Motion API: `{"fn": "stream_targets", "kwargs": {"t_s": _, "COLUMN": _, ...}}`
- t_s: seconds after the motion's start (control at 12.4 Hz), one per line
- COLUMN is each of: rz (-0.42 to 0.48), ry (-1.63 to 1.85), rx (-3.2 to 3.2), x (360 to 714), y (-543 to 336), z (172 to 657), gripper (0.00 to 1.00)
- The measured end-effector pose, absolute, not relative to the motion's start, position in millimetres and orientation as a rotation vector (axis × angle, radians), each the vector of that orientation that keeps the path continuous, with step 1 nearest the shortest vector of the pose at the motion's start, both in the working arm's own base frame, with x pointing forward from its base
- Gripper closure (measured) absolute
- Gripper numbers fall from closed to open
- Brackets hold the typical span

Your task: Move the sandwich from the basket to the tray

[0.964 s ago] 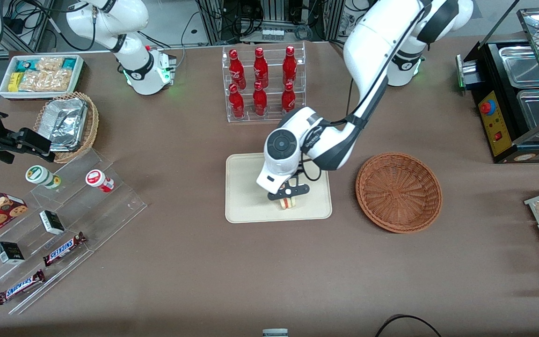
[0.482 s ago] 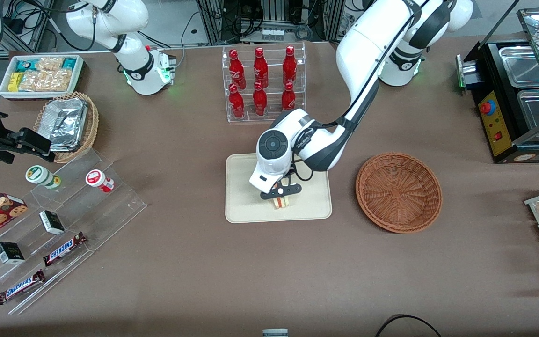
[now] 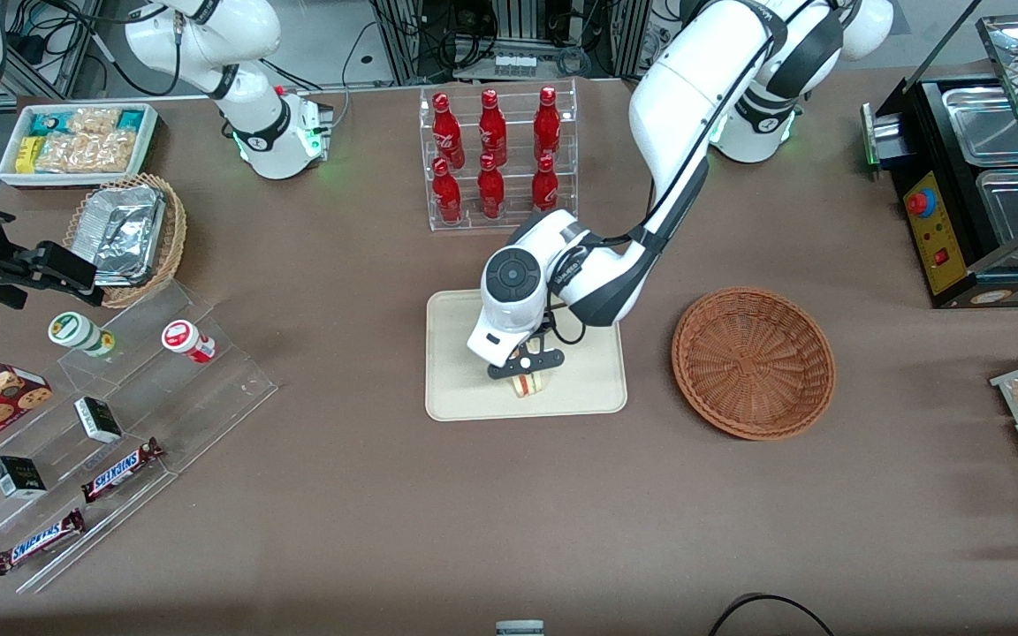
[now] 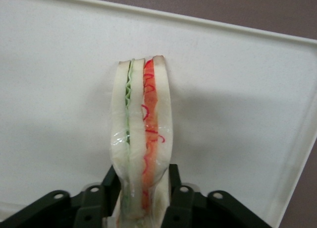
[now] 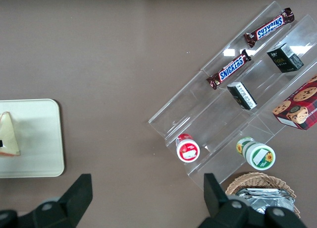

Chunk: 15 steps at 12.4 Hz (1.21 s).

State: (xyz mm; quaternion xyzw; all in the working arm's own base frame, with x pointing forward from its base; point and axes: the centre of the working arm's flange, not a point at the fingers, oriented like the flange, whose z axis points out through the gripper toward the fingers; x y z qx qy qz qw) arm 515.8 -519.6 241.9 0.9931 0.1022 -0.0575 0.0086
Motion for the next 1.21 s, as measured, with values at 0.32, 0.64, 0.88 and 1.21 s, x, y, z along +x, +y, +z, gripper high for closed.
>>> {"fn": "stream_targets", "kwargs": {"t_s": 0.32, "rz": -0.167, "ry": 0.321, "rx": 3.105, "x": 520, "y": -519, "z": 281, "gripper": 0.07}}
{"fn": "stream_targets", "kwargs": {"t_s": 0.64, "rz": -0.173, "ry": 0.252, "rx": 3.151, "x": 515, "y": -501, "z": 361, "gripper": 0.00}}
{"fn": "stream_targets", "kwargs": {"t_s": 0.88, "rz": -0.200, "ry": 0.245, "rx": 3.181, "x": 532, "y": -461, "z": 396, "gripper": 0.00}}
{"fn": "stream_targets", "kwargs": {"t_s": 1.21, "rz": -0.305, "ry": 0.179, "rx": 3.243, "x": 561, "y": -396, "z": 408, "gripper": 0.00}}
